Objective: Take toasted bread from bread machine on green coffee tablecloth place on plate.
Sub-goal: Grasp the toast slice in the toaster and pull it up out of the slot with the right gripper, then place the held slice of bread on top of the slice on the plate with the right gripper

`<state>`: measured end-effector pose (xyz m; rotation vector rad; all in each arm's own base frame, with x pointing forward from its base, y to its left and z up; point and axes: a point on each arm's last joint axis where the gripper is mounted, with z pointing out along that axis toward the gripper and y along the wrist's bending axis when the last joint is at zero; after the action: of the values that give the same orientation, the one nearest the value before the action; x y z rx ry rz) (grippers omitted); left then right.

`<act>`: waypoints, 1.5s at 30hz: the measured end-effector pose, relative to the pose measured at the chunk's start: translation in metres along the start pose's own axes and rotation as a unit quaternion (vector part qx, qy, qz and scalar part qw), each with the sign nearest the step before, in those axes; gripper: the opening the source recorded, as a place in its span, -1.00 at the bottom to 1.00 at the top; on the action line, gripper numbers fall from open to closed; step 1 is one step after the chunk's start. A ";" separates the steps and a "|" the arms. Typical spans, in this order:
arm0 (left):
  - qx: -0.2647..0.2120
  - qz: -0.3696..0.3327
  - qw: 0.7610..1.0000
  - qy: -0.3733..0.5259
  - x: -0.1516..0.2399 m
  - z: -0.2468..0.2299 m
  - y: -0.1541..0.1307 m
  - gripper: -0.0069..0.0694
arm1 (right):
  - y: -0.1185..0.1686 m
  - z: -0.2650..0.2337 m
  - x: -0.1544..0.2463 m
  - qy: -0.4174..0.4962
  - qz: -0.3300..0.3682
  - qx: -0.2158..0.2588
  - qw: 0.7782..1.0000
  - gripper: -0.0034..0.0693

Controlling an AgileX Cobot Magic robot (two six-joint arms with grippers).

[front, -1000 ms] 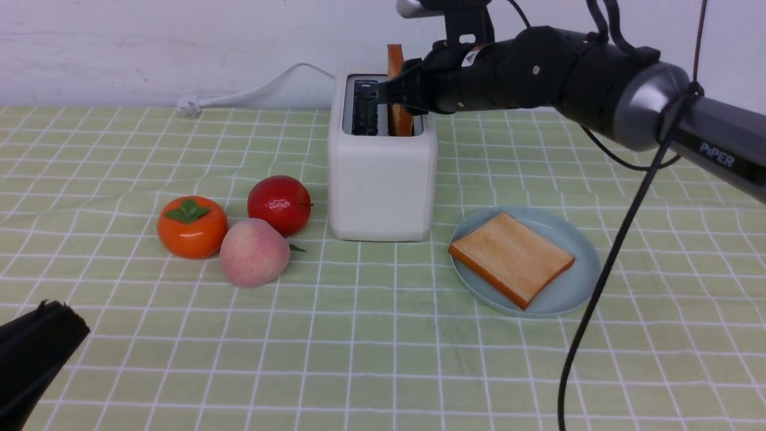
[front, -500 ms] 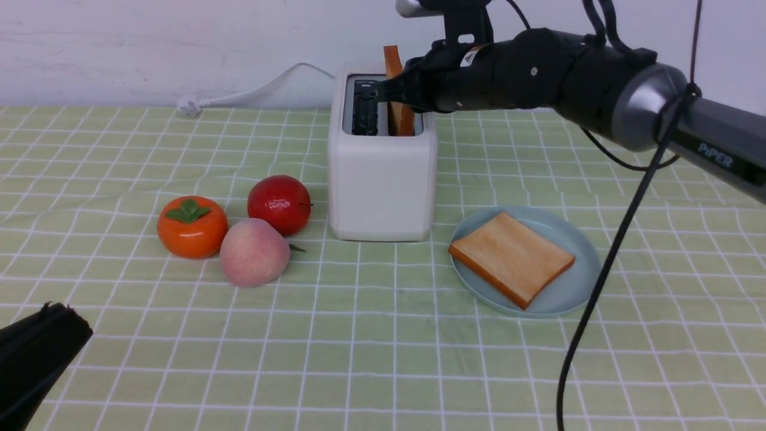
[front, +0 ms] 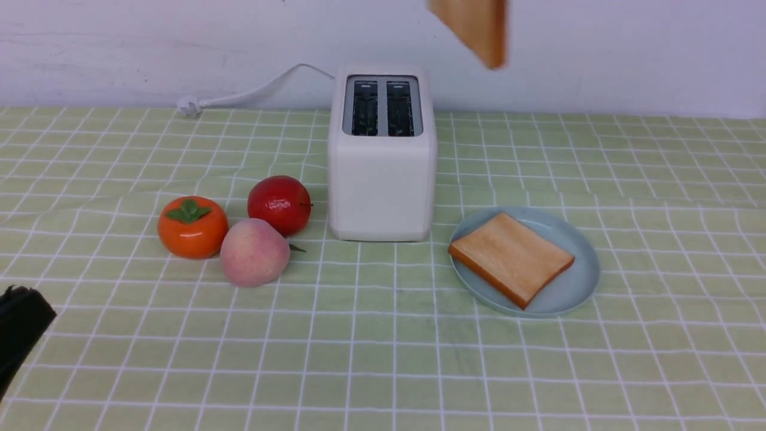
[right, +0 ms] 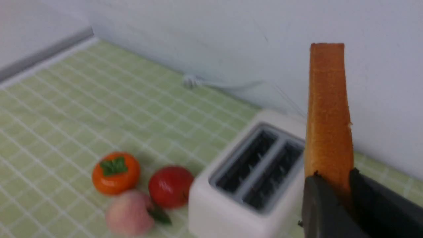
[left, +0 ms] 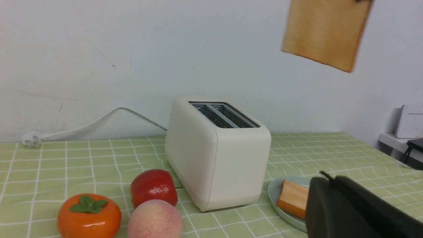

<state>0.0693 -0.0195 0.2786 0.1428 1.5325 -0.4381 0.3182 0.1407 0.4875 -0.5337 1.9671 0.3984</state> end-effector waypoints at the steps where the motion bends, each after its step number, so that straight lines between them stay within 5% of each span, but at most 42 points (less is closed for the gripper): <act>1: 0.001 0.000 1.000 0.000 0.000 0.000 0.000 -0.85 | -0.001 -0.002 0.001 0.005 0.002 0.001 1.000 -0.64; 8: 0.058 0.000 0.998 -0.002 0.000 -0.001 -0.011 -0.85 | -0.050 -0.013 0.075 0.175 0.116 0.021 0.977 -0.65; 20: 0.063 0.000 0.998 0.000 0.001 -0.001 -0.011 -0.85 | -0.091 0.083 0.140 0.131 0.273 -0.109 0.947 -0.65; 30: 0.067 0.002 0.998 -0.001 0.001 -0.001 -0.012 -0.85 | -0.121 0.132 0.178 0.131 0.326 -0.082 0.933 -0.61; 39: 0.068 0.001 0.998 -0.001 0.001 -0.001 -0.012 -0.85 | -0.152 0.125 0.198 0.164 0.313 -0.038 0.935 0.09; 45: 0.068 0.001 0.998 -0.001 0.001 -0.001 -0.012 -0.85 | -0.169 0.099 0.195 0.174 0.318 -0.017 0.932 0.28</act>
<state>0.0642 -0.0306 0.2800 0.2509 1.5008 -0.5405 0.4067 0.0088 0.2621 0.0433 2.4645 0.7826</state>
